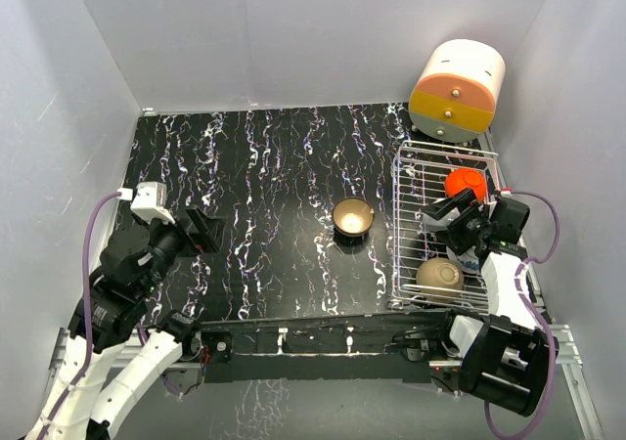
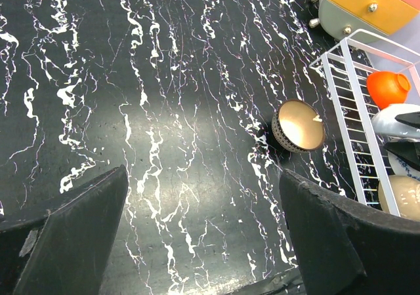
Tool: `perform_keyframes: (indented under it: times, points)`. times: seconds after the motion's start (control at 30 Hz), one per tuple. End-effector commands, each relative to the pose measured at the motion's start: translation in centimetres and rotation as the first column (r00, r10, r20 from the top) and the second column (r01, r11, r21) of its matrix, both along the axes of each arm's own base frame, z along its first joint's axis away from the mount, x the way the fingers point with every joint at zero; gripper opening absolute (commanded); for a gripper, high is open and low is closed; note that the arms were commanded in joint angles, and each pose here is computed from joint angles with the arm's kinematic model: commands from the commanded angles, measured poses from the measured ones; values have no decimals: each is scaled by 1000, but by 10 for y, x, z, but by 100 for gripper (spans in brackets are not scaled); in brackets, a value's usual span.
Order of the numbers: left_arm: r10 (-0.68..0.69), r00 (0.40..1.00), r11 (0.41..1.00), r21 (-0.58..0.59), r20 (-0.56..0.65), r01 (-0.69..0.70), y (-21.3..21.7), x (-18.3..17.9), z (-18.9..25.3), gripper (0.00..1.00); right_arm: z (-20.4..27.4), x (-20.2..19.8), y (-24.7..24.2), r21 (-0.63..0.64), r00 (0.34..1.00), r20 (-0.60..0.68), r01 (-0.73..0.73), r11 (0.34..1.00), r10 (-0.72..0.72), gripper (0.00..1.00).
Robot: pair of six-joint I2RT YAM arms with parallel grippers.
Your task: Load the bowls into the dish rack
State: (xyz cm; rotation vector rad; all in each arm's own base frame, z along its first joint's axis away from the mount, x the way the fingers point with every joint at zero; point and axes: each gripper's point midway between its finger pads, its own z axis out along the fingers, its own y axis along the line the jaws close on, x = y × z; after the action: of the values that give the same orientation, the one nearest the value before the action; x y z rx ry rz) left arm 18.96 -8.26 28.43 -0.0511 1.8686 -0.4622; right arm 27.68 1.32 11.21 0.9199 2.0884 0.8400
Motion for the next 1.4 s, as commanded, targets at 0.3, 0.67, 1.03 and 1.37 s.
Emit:
perform_keyframes:
  times: [0.3,0.67,1.03,1.37]
  points:
    - [7,1000,1000,7,22,-7,3,-1,8,97,18,7,6,69,998,62,-20,997,16,99]
    - [7,1000,1000,0,19,-7,2,-1,7,97,36,-2,18,108,995,95,-52,993,42,99]
    - [-1,1000,1000,-10,12,2,0,-1,5,97,50,-18,30,119,992,99,-95,988,83,99]
    - [-18,1000,1000,-10,2,18,-3,-1,2,97,38,-35,43,154,989,88,-135,979,122,99]
